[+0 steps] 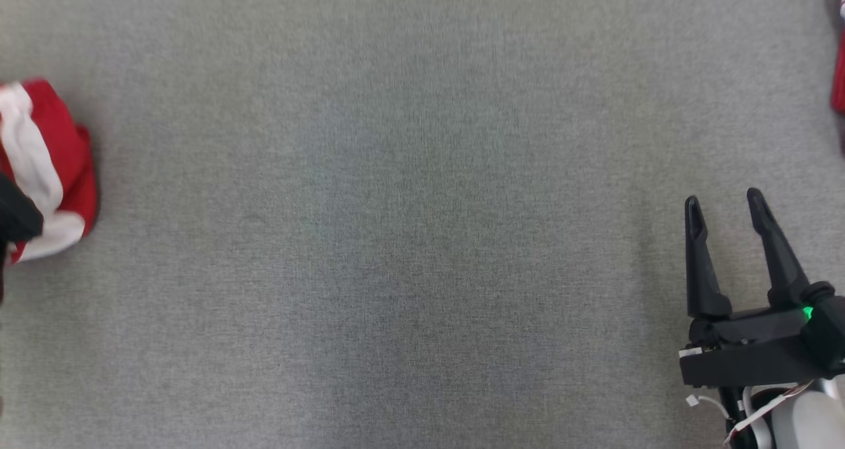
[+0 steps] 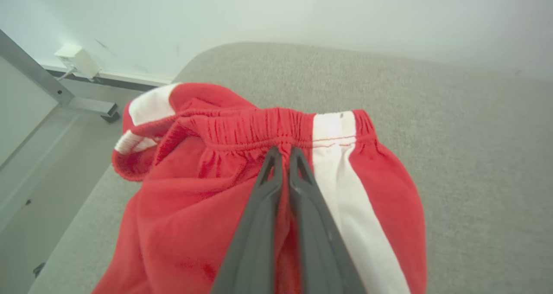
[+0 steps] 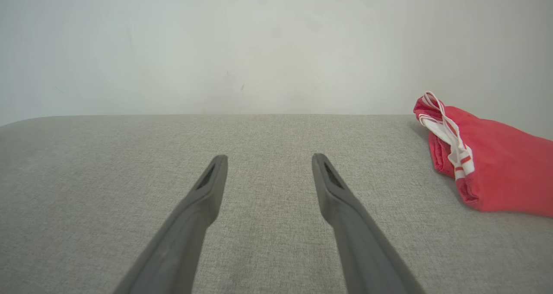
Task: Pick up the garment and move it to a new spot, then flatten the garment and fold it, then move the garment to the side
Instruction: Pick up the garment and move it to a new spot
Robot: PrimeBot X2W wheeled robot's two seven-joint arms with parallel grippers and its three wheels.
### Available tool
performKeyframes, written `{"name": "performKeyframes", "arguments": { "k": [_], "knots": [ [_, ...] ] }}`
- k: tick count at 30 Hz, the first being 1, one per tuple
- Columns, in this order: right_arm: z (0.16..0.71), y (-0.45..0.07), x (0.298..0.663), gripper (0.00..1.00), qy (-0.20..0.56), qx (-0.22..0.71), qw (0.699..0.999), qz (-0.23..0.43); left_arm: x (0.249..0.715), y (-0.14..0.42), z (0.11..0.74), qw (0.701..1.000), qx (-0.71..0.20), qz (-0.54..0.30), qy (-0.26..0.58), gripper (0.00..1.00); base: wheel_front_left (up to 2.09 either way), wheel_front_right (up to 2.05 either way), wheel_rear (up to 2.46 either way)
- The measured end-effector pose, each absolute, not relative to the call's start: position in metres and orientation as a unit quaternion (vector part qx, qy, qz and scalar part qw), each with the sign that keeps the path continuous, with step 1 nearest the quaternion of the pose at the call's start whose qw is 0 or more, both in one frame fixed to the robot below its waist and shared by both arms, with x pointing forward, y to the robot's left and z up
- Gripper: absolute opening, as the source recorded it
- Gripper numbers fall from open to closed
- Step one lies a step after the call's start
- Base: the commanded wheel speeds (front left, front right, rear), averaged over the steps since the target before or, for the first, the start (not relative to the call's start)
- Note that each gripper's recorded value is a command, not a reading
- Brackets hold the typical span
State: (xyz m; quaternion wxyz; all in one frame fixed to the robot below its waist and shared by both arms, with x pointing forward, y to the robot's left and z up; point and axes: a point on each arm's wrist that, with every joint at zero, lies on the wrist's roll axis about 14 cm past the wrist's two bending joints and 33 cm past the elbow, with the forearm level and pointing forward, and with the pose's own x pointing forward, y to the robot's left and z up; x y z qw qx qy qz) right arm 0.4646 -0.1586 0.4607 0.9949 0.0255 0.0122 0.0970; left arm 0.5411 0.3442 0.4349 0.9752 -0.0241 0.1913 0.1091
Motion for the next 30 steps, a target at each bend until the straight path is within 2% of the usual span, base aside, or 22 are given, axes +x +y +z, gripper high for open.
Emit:
{"name": "performKeyframes", "arguments": {
  "k": [7, 13, 18, 20, 30],
  "knots": [
    [0.474, -0.151, 0.454, 1.00, -0.005, 0.047, 0.994, 0.096, 0.567, 0.325, 0.541, 0.997, 0.022, 0.066, 0.032, 0.00, 0.00, 0.00, 0.00],
    [0.487, -0.150, 0.444, 1.00, -0.022, 0.066, 0.994, 0.089, 0.579, 0.273, 0.637, 0.995, 0.056, -0.006, -0.087, 0.00, 0.00, 0.00, 0.00],
    [0.491, -0.165, 0.432, 1.00, -0.028, 0.072, 0.995, 0.062, 0.583, 0.193, 0.691, 0.981, 0.053, -0.098, -0.156, 0.00, 0.00, 0.00, 0.00],
    [0.493, -0.179, 0.422, 1.00, -0.031, 0.075, 0.996, 0.039, 0.579, 0.140, 0.709, 0.970, 0.042, -0.157, -0.180, 0.00, 0.00, 0.00, 0.00],
    [0.506, -0.234, 0.386, 1.00, -0.046, 0.074, 0.995, -0.050, 0.545, -0.025, 0.719, 0.920, -0.017, -0.337, -0.197, 0.00, 0.00, 0.00, 0.00]
  ]
}}
